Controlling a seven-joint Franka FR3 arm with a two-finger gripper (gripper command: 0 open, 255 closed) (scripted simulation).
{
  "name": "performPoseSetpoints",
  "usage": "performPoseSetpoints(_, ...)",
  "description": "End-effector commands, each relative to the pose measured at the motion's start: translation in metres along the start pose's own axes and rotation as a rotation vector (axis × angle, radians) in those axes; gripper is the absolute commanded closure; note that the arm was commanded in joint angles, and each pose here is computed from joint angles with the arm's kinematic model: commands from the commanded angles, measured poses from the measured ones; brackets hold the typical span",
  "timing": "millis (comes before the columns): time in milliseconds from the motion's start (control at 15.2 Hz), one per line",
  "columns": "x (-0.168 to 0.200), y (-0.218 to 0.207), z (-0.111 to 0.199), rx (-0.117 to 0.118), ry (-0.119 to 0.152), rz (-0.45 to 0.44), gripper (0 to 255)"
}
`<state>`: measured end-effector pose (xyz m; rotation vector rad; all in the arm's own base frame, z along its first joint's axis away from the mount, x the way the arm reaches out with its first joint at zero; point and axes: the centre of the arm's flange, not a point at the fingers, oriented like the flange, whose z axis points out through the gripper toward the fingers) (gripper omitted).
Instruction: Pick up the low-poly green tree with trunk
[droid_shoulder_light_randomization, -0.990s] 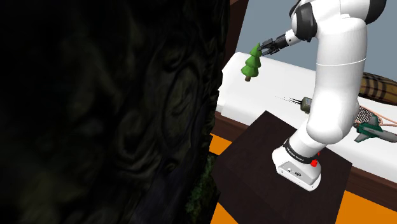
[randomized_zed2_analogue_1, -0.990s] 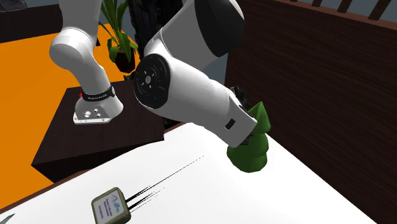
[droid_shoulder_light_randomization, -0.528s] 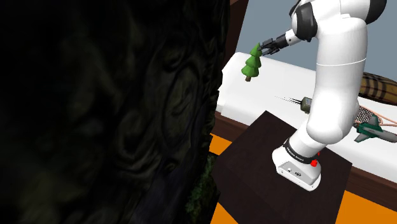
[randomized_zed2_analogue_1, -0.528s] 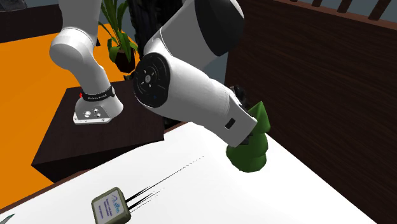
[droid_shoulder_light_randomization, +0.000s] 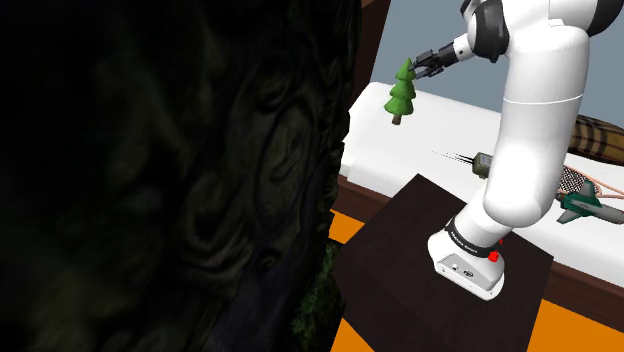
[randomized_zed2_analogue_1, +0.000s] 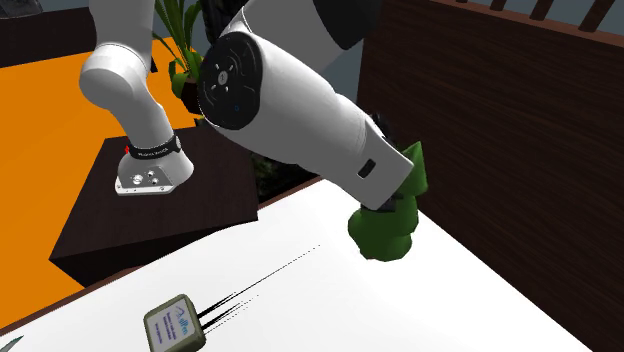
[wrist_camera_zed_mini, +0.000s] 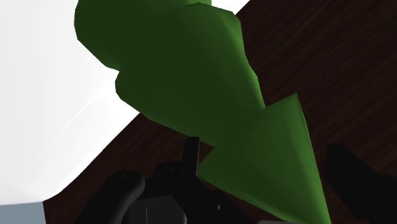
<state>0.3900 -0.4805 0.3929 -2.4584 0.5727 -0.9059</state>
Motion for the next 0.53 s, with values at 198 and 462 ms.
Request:
performPoseSetpoints(198,0.013,-0.015,-0.019,0.0,0.001,-0.001,255)
performPoseSetpoints(462,0.019,-0.021,-0.027,0.0,0.001,-0.001,255)
